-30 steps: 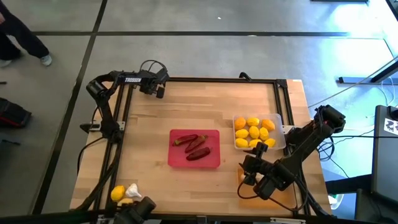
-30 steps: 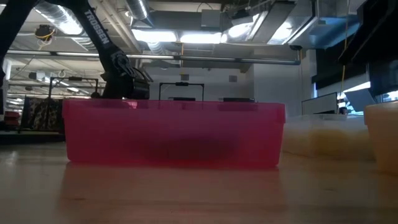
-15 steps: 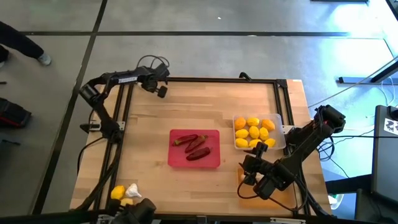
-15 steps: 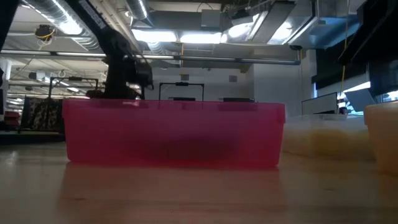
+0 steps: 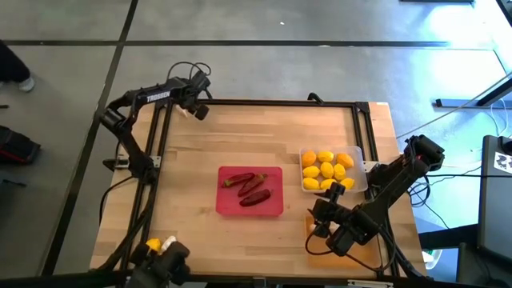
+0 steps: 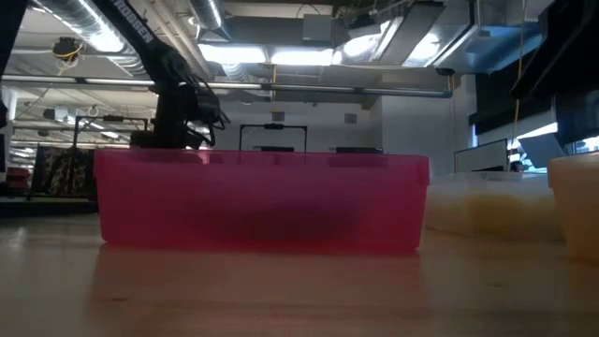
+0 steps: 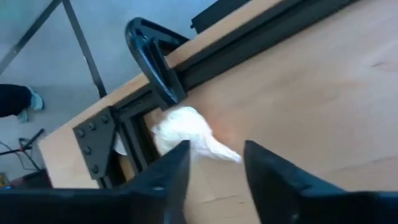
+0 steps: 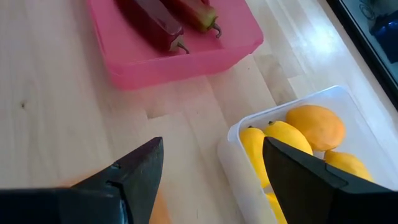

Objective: Sort produce into baskets
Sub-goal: Put the white garlic into the orange bin

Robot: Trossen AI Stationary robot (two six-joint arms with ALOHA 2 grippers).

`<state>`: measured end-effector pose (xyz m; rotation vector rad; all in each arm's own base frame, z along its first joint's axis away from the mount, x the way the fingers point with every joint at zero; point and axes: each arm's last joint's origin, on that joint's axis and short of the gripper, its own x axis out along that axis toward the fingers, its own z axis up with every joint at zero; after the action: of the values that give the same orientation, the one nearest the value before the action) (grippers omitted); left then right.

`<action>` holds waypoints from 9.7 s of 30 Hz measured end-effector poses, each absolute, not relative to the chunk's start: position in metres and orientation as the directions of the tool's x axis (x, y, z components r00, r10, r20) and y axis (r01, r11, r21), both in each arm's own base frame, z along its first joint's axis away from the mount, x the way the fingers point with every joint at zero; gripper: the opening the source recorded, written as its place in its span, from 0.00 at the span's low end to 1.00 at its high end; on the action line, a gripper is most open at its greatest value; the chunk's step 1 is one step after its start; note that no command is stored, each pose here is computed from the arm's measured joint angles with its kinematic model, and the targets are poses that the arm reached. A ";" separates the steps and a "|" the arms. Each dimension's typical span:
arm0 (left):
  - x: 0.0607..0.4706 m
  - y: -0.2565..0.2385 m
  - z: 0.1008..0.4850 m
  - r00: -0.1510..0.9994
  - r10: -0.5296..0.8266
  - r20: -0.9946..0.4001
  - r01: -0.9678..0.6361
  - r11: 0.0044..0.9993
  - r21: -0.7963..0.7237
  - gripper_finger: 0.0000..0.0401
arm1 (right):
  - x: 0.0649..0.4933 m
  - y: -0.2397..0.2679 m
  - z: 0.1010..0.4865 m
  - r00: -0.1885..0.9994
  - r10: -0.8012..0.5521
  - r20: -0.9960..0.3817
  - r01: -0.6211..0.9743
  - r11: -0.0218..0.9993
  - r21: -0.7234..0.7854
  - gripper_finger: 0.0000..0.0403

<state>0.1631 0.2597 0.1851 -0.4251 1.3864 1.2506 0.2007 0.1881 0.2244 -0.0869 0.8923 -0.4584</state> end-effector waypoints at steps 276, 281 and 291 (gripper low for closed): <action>0.305 -0.041 0.283 0.872 0.161 -0.462 -0.090 0.981 0.173 0.62 | 0.153 0.165 0.267 0.688 -0.297 -0.662 0.390 0.921 -0.007 0.39; 0.289 -0.058 0.292 0.873 0.095 -0.479 -0.022 0.988 0.155 0.62 | 0.153 0.164 0.268 0.702 -0.323 -0.635 0.396 0.918 -0.029 0.39; 0.248 -0.094 0.288 0.761 -0.002 -0.649 -0.010 1.000 -0.016 0.62 | 0.155 0.160 0.272 0.761 -0.421 -0.493 0.428 0.898 -0.106 0.39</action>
<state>0.2484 -0.0937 0.2878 -0.0187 0.7062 0.0043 0.1546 0.1604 0.2717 0.0131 0.5334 -0.4620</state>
